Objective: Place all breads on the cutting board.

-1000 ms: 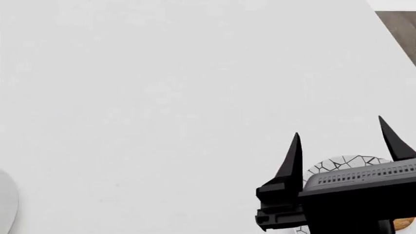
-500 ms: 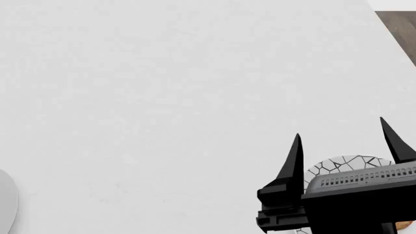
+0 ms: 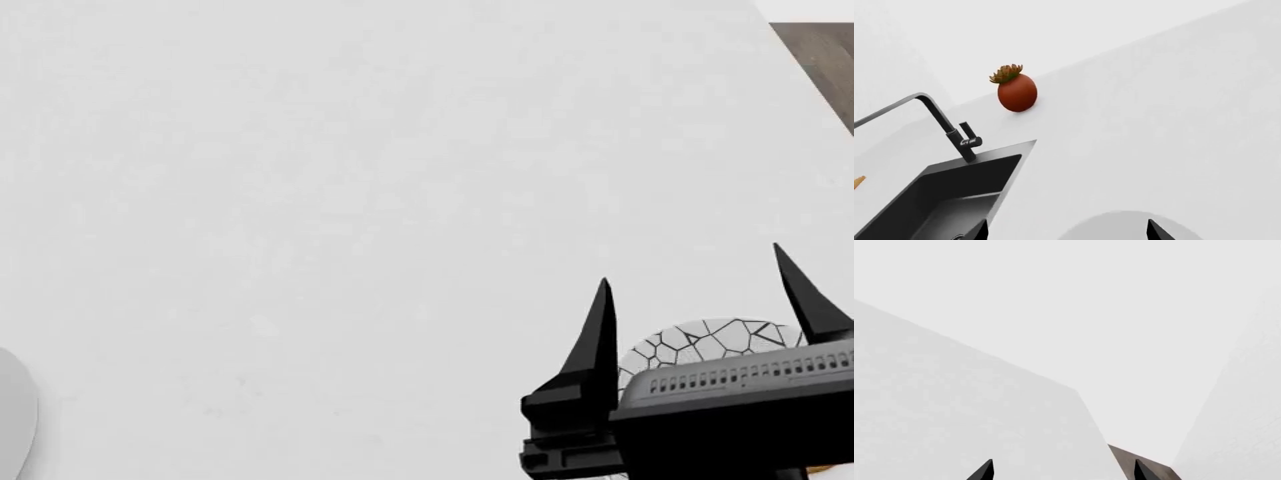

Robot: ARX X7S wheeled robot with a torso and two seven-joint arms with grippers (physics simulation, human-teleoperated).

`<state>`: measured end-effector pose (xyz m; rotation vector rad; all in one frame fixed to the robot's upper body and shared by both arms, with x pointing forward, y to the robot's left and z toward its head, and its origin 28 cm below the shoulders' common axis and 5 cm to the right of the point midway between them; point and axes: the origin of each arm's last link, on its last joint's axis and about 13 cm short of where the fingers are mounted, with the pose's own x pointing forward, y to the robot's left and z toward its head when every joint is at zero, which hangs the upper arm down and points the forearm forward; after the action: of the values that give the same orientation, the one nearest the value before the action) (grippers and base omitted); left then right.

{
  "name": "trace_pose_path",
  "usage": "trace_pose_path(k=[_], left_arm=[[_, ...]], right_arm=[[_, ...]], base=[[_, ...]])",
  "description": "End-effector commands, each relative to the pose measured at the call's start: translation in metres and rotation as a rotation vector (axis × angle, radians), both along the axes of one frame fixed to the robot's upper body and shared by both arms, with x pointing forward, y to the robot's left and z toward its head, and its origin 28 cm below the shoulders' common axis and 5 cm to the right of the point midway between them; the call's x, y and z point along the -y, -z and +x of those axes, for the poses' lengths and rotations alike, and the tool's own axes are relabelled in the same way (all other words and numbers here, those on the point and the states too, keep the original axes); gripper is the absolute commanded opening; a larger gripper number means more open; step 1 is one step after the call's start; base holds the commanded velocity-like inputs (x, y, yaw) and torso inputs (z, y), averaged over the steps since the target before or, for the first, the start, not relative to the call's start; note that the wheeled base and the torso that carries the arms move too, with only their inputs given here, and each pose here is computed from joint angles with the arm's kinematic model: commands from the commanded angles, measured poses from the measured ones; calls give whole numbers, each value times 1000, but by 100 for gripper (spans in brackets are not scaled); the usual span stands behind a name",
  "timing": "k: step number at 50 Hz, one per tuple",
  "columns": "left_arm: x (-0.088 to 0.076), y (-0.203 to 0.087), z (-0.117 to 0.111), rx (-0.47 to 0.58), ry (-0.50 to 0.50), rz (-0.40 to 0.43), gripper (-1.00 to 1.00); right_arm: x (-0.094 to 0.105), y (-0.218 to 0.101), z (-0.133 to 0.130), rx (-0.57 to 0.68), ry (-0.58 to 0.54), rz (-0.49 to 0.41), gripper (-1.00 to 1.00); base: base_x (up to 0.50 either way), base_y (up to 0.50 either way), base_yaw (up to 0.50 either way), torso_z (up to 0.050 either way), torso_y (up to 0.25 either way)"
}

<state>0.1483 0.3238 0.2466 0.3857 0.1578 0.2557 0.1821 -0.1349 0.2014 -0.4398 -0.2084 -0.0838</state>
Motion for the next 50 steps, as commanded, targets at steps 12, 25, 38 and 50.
trace_pose_path(k=[12,25,38,50], left_arm=[[-10,23,3,-79,5,-4,100],[4,20,6,-90,29,15,100],[4,27,10,-126,35,16,100],[4,35,19,-157,42,18,100]], right_arm=[[0,-4,2,21,15,7,100],[-1,-3,0,20,8,7,100],[-2,-3,1,21,7,11,100],[-2,-1,2,13,11,8,100]], base=[[0,0,0,0,0],[0,0,0,0,0],[0,0,0,0,0],[0,0,0,0,0]])
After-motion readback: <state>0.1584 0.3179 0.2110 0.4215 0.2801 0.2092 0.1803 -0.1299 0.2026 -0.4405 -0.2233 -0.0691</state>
